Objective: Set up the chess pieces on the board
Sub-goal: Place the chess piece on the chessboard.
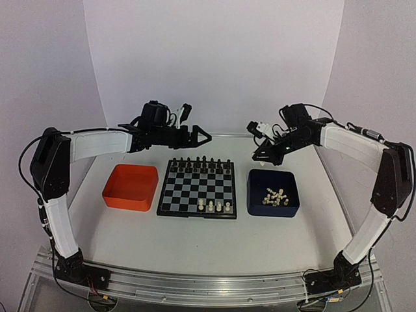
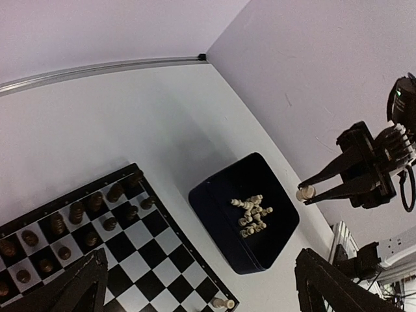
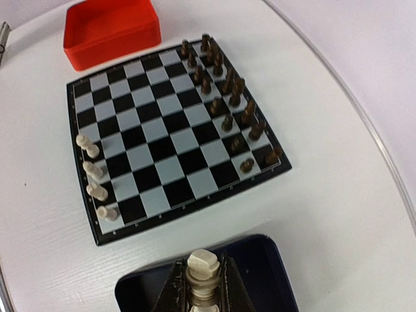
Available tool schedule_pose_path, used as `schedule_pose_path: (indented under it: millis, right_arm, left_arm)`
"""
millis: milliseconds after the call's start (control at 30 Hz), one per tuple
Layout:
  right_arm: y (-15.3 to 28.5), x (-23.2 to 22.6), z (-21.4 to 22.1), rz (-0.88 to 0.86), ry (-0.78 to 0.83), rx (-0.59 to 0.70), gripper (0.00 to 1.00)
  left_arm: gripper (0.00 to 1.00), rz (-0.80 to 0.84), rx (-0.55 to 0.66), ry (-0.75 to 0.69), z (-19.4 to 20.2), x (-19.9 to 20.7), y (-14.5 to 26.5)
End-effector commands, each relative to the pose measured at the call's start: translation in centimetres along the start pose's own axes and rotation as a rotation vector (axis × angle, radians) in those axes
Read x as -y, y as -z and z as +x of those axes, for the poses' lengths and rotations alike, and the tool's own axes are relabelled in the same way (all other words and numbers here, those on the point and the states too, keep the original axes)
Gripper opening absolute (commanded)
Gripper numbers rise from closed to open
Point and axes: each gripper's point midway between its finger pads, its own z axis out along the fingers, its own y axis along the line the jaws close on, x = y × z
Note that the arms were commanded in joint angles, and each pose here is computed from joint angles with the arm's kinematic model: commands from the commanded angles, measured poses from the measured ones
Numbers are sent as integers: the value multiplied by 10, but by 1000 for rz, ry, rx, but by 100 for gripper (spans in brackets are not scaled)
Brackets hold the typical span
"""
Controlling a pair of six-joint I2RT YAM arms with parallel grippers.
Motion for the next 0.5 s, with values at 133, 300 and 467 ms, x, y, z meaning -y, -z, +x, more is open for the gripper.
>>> schedule_pose_path:
  millis: [133,300,467]
  right_arm:
    - [-10,-33,-89,-29,69,364,1]
    - [-29,-64,-97,-45,180,348,2]
    - [-29,-68,-104,-65,173,365,2]
  left_arm:
    - [100,129,0,-110,-4,62,3]
    - [97,163,-20,-106,3,77,8]
    - [83,147,-85,-104,22,84,6]
